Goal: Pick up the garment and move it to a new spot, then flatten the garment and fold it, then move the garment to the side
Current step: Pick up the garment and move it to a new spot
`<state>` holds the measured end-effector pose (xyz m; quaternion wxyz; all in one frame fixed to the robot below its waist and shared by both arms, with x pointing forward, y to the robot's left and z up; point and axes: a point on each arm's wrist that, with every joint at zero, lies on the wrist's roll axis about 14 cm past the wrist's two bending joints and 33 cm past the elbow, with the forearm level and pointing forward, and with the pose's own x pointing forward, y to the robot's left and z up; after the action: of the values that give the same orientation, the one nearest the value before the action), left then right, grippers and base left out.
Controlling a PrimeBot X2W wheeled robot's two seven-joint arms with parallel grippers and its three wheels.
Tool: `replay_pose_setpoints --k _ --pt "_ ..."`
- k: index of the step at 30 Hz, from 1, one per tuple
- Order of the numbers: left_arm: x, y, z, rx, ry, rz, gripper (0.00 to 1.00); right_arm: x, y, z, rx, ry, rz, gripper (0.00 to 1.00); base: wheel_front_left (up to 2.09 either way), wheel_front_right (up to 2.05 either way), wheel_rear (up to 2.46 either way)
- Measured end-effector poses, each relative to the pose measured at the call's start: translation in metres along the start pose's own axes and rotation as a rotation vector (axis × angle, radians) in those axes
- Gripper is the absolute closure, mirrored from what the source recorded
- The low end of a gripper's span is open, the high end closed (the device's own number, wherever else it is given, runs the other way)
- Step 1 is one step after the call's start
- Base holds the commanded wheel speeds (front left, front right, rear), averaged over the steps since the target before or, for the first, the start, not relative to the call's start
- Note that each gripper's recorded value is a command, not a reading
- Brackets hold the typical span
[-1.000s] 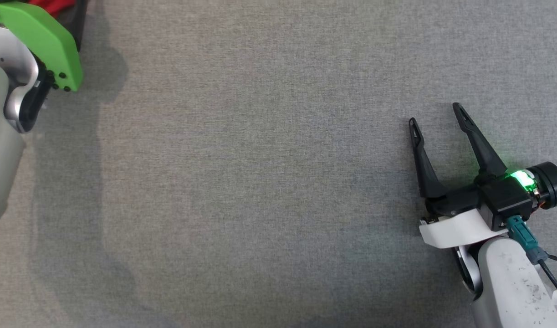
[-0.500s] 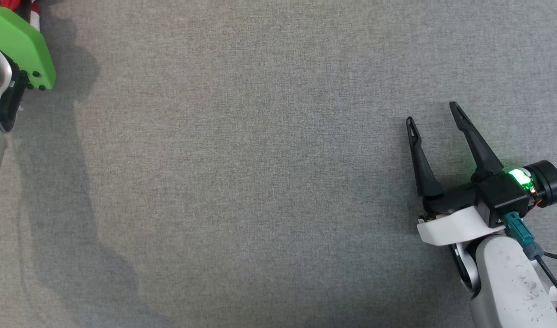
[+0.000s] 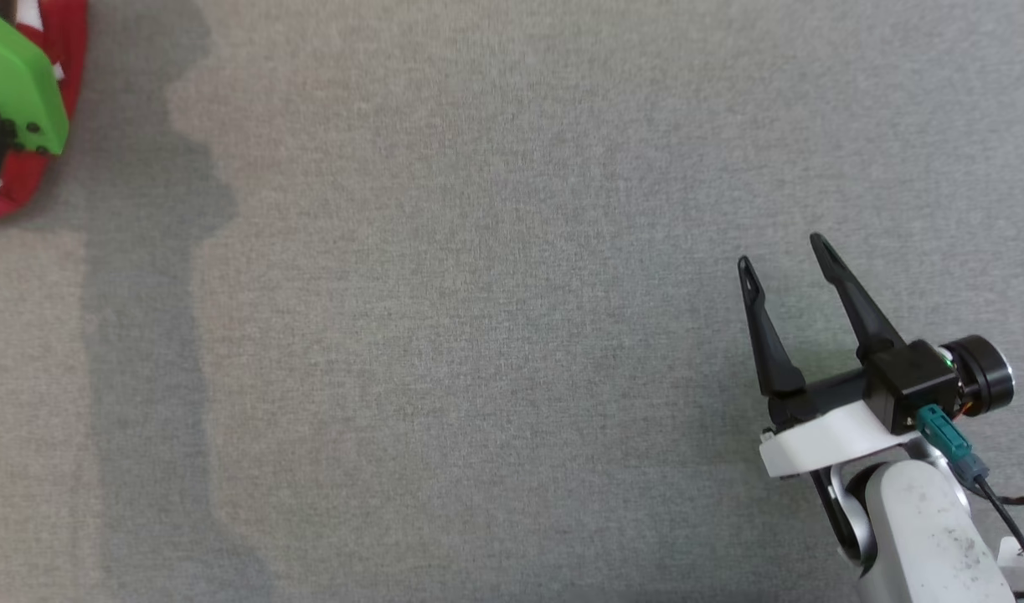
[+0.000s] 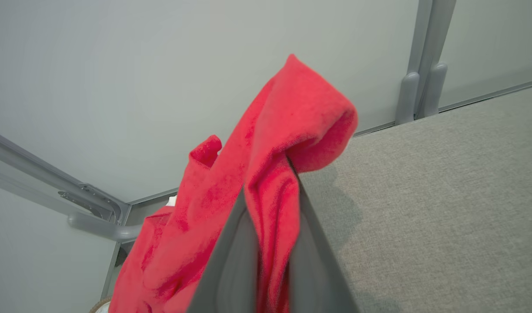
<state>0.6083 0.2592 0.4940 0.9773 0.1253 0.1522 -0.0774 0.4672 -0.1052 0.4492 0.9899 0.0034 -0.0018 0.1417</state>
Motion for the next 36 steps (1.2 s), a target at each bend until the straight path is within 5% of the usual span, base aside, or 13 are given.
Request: replay_pose_setpoints --k 11,20,27,36 --pt "-0.060 -0.075 0.159 0.130 -0.365 -0.187 1.00 -0.042 -0.007 0.047 0.028 -0.078 -0.056 0.00 0.00 0.00 0.00" --pt "-0.142 -0.219 0.262 0.007 -0.678 -0.526 1.00 -0.082 -0.023 0.078 0.033 -0.150 -0.132 0.00 0.00 0.00 0.00" --pt "-0.183 -0.325 0.263 -0.231 -0.715 -0.808 1.00 -0.104 -0.050 0.087 0.021 -0.172 -0.224 0.00 0.00 0.00 0.00" --pt "-0.132 -0.351 0.128 -0.324 -0.387 -0.763 1.00 -0.103 -0.067 0.078 0.023 -0.146 -0.273 0.00 0.00 0.00 0.00"
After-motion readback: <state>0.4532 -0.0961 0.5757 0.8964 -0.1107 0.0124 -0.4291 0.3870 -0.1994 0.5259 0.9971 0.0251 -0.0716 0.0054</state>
